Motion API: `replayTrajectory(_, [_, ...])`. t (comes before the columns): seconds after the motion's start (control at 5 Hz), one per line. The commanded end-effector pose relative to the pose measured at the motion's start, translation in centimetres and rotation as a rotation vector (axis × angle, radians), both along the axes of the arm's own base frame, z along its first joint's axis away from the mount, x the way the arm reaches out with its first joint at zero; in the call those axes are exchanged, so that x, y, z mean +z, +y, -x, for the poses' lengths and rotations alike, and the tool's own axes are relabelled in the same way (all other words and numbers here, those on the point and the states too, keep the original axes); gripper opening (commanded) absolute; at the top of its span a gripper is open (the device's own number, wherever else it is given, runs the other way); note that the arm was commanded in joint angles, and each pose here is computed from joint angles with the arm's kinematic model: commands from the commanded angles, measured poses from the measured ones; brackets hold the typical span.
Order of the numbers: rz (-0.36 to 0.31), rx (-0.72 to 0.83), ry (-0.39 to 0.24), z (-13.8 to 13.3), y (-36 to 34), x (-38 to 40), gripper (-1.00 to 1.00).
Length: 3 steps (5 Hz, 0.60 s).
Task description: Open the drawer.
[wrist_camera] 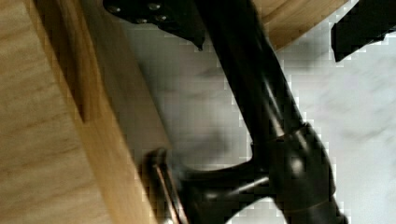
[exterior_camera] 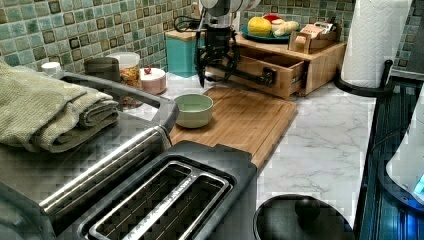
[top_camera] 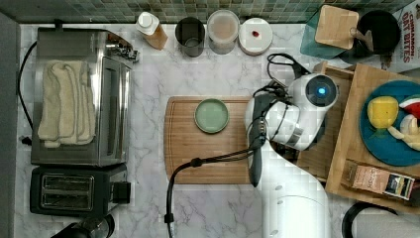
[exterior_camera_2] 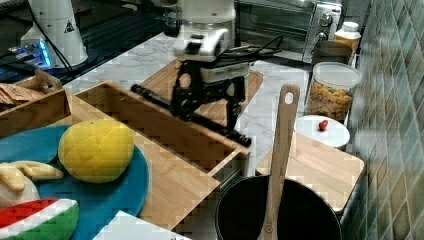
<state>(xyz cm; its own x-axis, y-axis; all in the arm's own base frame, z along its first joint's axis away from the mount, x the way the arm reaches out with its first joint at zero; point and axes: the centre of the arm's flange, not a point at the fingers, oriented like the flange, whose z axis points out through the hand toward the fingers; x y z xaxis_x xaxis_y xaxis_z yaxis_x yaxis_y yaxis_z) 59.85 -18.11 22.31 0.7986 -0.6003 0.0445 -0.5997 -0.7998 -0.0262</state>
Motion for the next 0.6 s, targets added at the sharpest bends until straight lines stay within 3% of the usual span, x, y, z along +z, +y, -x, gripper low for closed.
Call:
replayTrajectory(0.2, [-0.157, 0.285, 0.059, -0.7, 26.3, 0.2, 1.0])
replayTrajectory(0.6, [-0.17, 0.242, -0.032, -1.8, 28.2, 0.5, 1.0])
